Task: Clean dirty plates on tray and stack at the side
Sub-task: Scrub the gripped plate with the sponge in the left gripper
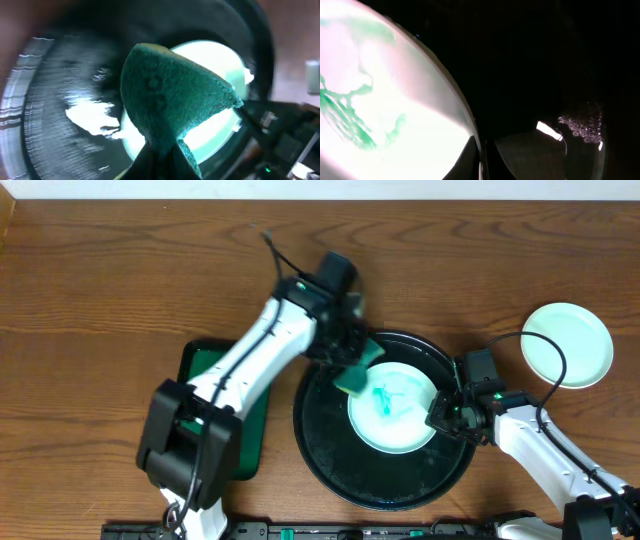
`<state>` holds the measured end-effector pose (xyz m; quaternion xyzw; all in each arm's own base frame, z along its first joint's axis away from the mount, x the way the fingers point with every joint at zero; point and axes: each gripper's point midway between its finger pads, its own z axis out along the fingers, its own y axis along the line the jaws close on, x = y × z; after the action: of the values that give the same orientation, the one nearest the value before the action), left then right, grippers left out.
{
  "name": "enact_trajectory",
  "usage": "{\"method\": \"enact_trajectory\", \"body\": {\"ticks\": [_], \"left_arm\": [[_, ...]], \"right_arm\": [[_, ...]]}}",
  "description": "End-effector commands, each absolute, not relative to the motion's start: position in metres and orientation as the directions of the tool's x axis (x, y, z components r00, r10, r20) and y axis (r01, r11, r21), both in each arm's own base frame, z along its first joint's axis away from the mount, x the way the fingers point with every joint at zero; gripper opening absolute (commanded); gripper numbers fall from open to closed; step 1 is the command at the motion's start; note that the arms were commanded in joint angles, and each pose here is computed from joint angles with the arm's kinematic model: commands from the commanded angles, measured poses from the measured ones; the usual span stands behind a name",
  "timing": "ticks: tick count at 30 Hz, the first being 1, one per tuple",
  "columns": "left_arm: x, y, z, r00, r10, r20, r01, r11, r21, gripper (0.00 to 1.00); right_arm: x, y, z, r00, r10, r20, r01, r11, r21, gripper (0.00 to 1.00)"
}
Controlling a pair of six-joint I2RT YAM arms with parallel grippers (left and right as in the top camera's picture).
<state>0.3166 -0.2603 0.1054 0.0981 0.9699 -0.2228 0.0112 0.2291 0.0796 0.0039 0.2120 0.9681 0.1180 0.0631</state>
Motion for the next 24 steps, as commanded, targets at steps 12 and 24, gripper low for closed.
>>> {"method": "enact_trajectory", "body": {"ticks": [12, 24], "left_arm": [[0.249, -0.349, 0.062, -0.983, 0.185, 0.008, 0.142, 0.781, -0.609, 0.07], [0.248, -0.385, 0.015, -0.983, 0.14, 0.116, 0.005, 0.66, -0.751, 0.07]], "right_arm": [[0.231, 0.068, 0.001, -0.882, 0.463, -0.091, 0.436, 0.873, 0.217, 0.01], [0.228, 0.072, 0.001, -0.886, 0.458, -0.072, 0.433, 0.872, 0.228, 0.01]]}}
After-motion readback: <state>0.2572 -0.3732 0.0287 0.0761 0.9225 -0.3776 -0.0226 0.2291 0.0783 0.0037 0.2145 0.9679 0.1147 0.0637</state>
